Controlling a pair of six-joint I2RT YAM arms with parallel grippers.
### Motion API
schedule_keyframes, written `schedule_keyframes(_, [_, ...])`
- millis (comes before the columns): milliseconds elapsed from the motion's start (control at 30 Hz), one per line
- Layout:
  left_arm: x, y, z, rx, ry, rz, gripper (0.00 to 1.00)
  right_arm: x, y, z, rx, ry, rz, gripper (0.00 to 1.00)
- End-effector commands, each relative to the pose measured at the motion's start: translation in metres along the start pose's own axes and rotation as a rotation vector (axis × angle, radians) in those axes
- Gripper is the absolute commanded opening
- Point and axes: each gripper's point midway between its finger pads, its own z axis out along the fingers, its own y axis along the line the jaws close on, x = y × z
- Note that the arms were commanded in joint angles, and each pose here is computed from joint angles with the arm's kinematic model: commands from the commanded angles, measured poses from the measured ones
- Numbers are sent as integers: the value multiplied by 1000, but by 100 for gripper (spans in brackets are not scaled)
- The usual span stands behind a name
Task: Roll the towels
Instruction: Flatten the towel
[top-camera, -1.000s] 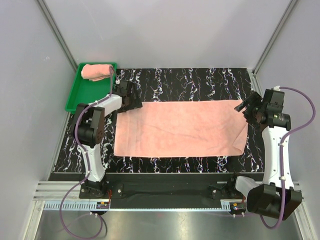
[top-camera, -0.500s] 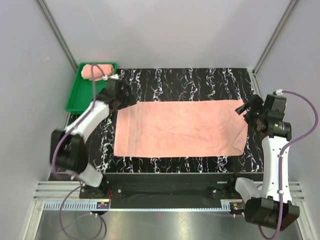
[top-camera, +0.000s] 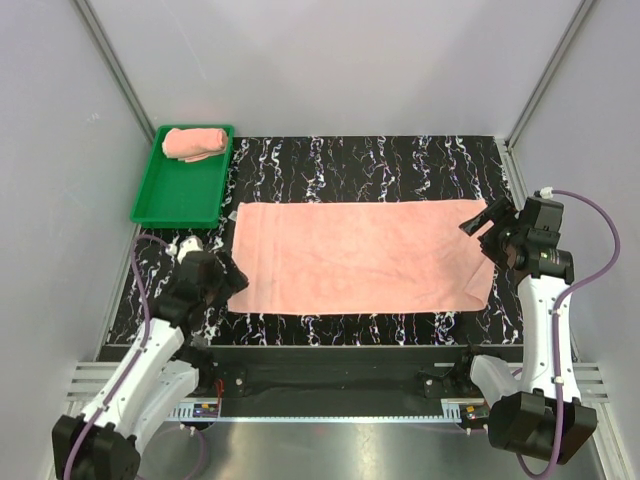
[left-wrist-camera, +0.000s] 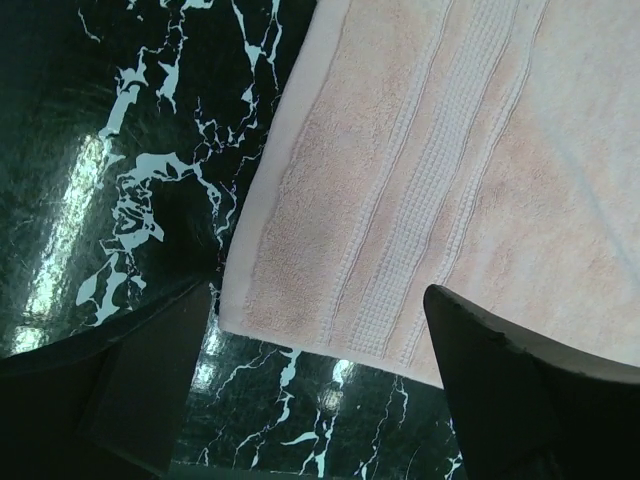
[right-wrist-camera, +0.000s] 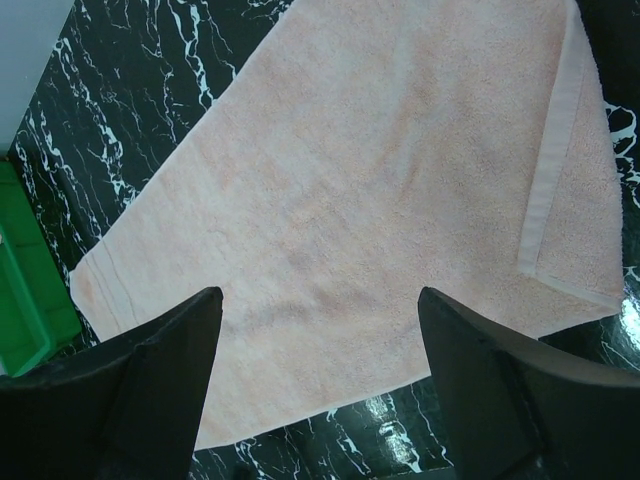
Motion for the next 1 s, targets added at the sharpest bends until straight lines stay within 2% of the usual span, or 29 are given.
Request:
schedule_keyframes(0, [-4,-4,2,44,-59,-94,93,-3,10,-1,-54,-15,-13,86])
schedule_keyframes(233, [26,10,18,5,26,-103,82,-2,6,-6,-37,-18,-26,86])
schedule_keyframes(367, [27,16,17,-10,10,-120,75,-2,3,-6,-23,-21,-29,87])
schedule_keyframes(733, [33,19,19,-26,28,-135,72,-4,4,1,-19,-9,-24,87])
schedule_keyframes(833, [36,26,21,-62,34,-154,67,-6,5,2,-21,-9,-26,87])
schedule_keyframes(967, [44,30,26,-75,44,-183,66,-8,7,4,-24,-9,-23,87])
